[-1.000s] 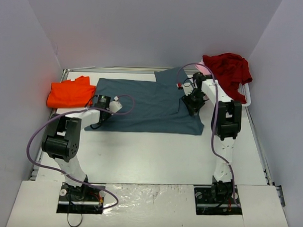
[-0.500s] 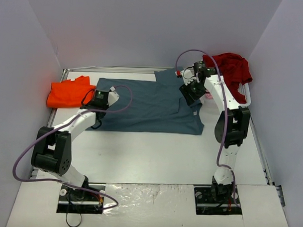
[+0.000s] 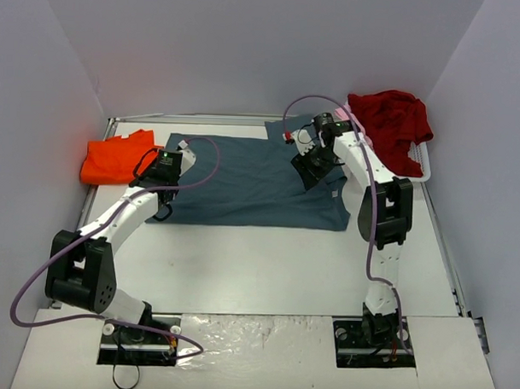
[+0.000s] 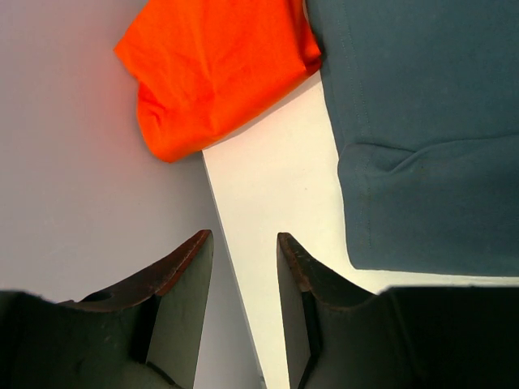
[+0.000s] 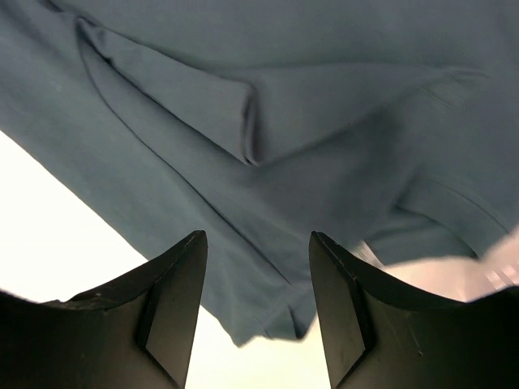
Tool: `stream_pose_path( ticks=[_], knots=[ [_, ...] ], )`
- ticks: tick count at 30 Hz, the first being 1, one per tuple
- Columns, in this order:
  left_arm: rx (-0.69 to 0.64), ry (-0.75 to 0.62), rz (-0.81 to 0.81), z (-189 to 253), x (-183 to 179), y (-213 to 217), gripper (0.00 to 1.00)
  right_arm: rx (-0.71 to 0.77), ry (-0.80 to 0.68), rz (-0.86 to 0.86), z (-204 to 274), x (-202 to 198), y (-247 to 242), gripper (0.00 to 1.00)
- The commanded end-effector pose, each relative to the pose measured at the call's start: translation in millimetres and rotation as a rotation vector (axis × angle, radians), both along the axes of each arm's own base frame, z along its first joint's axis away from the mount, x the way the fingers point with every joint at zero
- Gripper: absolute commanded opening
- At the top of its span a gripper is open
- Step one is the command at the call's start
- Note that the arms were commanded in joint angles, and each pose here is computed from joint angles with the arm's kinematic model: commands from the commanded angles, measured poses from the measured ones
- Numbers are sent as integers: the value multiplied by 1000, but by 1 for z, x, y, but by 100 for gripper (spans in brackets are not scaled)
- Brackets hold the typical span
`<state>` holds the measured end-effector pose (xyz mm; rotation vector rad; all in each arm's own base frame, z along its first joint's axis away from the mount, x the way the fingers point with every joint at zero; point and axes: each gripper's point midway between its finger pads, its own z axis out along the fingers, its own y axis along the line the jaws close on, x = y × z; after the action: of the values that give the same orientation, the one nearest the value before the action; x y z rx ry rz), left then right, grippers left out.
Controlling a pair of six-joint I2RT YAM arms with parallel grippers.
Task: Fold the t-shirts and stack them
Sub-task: Fold the flattened tshirt in 1/3 of the way
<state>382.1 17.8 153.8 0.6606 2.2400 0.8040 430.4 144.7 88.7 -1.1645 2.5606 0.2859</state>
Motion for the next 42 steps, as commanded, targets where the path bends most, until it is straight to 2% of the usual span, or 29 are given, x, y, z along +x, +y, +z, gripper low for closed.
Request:
stream_pose_path(
  ticks=[1,9,18,19,20,22,23,30,32,35,42],
  knots=[
    [3,-22,44,12,-8,8,36,32,44,66,-8,-9,19,50],
    [-48,-16,42,7,-16,11,37,50,83,125,-32,-6,39,50],
    [-39,-5,65,2,-18,19,38,28,99,150,-52,-1,47,49],
    [-38,-6,68,3,-18,19,38,24,99,152,-53,-1,47,48],
    [-36,-2,69,1,-18,20,38,23,97,152,-53,0,47,37],
    [-34,0,70,0,-19,20,38,21,97,153,-54,1,48,25],
    [-36,-2,69,1,-18,20,38,22,95,153,-54,1,48,16],
    [-45,0,63,-1,-18,18,38,29,50,150,-34,5,48,16],
    [-48,1,61,-1,-18,18,37,28,41,147,-30,6,48,11],
    [-50,0,61,-1,-19,18,37,22,30,144,-28,9,47,10],
    [-51,4,61,-2,-21,18,37,15,-18,131,-17,23,48,0]
  ],
)
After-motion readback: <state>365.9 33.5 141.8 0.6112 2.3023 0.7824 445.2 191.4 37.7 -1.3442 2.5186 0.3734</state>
